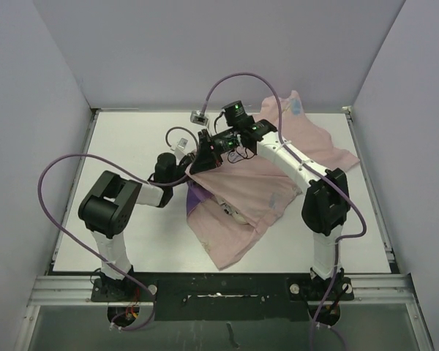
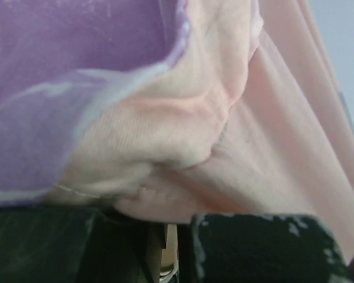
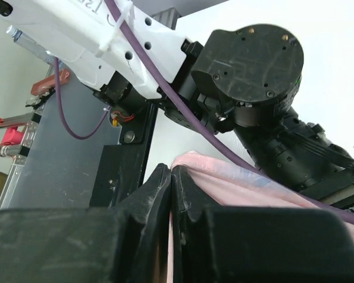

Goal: Put the pillow into the pillowcase

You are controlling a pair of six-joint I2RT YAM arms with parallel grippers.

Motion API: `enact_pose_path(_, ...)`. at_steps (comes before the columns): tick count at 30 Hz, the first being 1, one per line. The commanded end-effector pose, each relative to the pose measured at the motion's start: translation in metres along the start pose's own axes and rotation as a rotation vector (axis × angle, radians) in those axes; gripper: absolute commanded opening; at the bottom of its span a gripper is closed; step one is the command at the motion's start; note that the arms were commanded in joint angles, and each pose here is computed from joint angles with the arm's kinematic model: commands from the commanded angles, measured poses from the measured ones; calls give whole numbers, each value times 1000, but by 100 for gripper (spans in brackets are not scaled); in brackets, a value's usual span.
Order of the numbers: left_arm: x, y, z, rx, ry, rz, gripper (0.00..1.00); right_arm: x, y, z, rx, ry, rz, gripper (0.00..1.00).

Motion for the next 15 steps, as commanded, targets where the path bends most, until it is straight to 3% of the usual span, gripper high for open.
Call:
enact_pose_path(1,14,-23,-39,121,174,-101,7,-13,-14,42,-49,-138,-40,0)
enact_pose_path(3,3,-23,-36,119,154,-132,13,-35,-4,23,-9,-77,-61,0)
enact_pose_path(5,-15,-18,-28,91,112,-175,25,-62,8,2,28,0,-85,0)
enact_pose_path(9,-48,-1,-18,60,23,-170,46,-83,30,-14,35,93,-46,13)
enact_pose_path(15,-84,21,-17,118,-155,-91,49,-86,40,-11,-4,117,23,44)
Point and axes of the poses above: each gripper's point midway between its finger pads, its own x axis out along the fingers, its own z axis along the line the jaws close on, y = z × x, the point moved 8 cm from there along -x, back along the fingers, and after that the axes turned 3 degrees about x, right-handed, at the moved point
